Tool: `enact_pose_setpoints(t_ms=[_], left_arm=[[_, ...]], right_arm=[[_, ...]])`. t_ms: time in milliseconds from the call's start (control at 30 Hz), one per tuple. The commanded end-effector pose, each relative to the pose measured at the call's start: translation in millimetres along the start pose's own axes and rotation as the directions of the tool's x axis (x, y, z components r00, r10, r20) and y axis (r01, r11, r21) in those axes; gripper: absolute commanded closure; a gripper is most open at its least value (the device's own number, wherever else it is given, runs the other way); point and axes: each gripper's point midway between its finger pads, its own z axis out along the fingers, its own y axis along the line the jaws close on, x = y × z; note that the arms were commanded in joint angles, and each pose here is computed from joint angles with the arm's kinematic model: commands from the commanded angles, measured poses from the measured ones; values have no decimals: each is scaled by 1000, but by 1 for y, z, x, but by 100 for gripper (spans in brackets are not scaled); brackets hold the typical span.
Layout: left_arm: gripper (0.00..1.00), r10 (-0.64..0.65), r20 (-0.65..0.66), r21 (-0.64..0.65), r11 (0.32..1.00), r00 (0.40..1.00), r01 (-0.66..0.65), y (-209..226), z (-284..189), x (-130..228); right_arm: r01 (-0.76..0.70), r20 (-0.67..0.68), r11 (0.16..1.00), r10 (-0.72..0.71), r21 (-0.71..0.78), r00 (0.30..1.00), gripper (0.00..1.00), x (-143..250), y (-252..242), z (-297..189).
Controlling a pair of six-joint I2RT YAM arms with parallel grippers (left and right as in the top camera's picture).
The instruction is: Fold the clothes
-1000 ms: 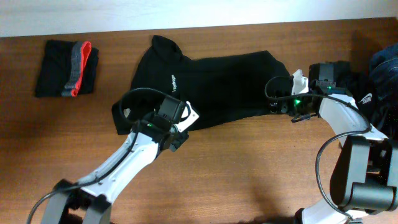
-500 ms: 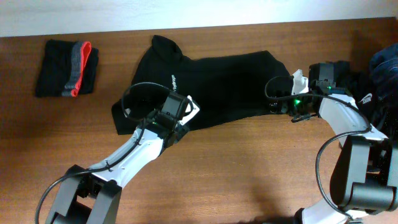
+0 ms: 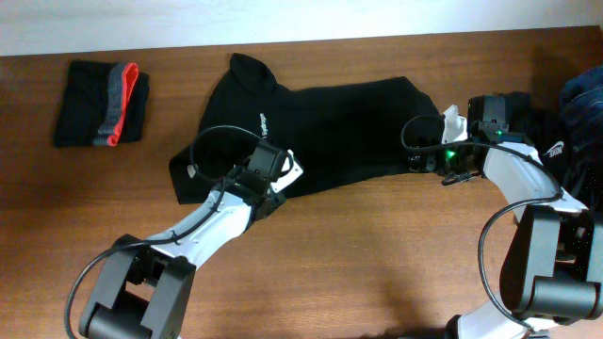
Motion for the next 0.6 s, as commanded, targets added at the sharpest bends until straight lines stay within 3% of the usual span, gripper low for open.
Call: enact_pose_setpoints(t_ms=[0,100,233,567], left_arm=[[66,5,-32,-30,1000,999,-6,8,5,10],[80,-3,-46,-104,995,999,-2,21,4,11],[88,-14,-49,-172,985,999,5,34,2,10],[93,-34,8,-225,974,999,35,46,-1,-5]], right_arm=[[25,11,1000,-25,-17,1000,8,-5,7,-2],[25,11,1000,-25,-17,1000,8,-5,7,-2],[25,11,1000,-25,-17,1000,8,-5,7,-2],[25,11,1000,-25,-17,1000,8,-5,7,-2]])
